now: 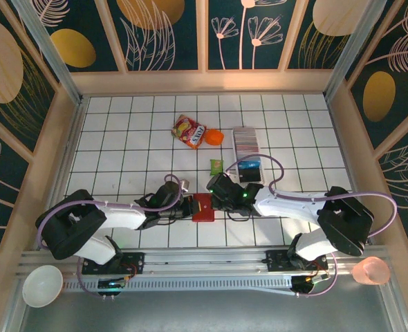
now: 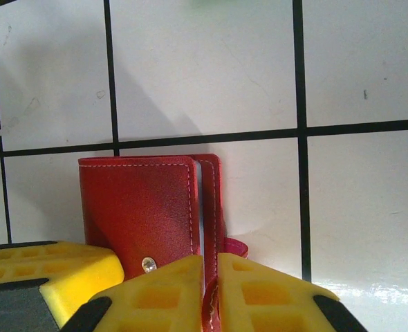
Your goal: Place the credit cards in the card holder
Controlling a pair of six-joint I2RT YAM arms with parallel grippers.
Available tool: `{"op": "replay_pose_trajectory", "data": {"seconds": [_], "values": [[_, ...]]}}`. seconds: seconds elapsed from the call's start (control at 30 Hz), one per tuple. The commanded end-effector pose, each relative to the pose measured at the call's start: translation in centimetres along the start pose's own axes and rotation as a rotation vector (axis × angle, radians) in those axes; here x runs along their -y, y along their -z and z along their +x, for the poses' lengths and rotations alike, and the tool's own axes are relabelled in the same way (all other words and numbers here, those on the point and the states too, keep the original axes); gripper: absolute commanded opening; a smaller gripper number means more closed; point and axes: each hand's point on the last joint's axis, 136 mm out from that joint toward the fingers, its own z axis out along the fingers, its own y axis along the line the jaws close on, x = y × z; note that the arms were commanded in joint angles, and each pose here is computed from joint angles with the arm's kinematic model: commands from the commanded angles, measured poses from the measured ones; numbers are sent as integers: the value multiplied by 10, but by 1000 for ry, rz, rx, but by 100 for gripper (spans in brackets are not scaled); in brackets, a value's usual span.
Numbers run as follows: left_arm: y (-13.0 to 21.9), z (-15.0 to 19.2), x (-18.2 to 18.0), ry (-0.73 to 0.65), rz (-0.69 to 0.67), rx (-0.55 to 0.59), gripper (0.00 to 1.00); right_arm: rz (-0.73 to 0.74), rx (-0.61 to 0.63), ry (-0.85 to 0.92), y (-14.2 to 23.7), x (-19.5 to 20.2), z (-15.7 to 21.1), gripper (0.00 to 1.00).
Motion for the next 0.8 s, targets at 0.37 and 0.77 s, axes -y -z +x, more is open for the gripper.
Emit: {"op": "replay_pose_trajectory", "data": {"seconds": [0.37,0.77], "values": [[2,28,-55,37,-169,-78,0,-124,19,-62,5,-22,6,0],[1,28,-51,32,-153,-82,0,-154,-1,-101,-23,-37,11,0]]}}
